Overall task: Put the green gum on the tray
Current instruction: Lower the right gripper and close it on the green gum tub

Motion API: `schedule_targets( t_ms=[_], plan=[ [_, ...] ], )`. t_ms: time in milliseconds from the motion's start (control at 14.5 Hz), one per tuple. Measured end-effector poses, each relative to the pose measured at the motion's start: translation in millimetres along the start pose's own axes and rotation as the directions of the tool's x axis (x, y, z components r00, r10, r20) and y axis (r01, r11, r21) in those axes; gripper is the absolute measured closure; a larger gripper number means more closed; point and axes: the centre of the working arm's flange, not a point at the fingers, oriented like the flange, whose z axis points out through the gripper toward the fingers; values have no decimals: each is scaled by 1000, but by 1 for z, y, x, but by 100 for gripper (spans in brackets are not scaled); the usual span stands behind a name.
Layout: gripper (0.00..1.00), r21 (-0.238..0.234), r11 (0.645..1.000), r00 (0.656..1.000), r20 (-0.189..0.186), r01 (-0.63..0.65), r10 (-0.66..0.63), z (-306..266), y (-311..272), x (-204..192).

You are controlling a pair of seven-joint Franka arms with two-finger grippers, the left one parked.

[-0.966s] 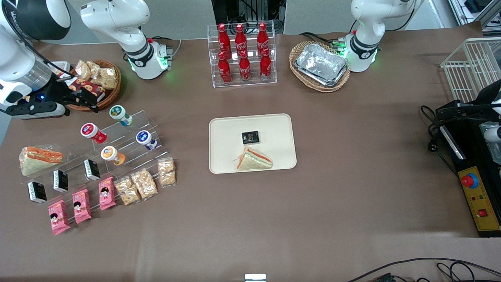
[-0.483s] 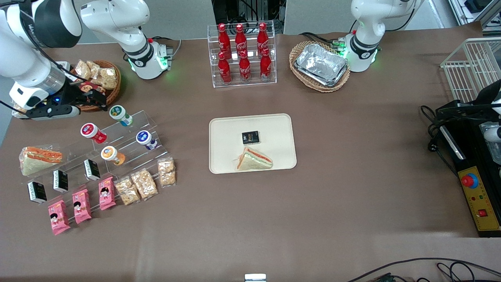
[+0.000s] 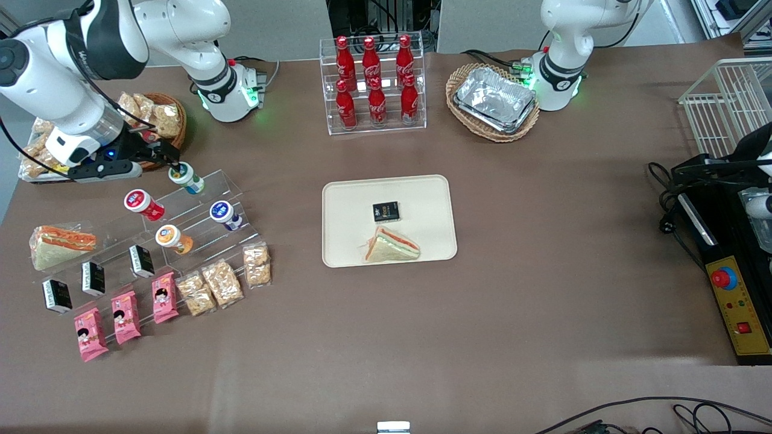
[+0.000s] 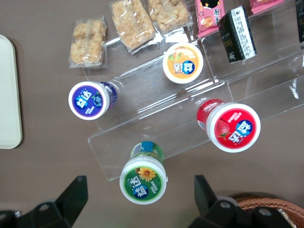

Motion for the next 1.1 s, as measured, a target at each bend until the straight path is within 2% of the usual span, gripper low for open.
schedule_targets(
  t_ms=[621, 1103],
  plan=[
    [0, 2, 1000, 997, -72, -12, 12, 64, 3, -25],
    [0, 3, 1000, 997, -78, -20, 20, 78, 5, -31]
  ],
)
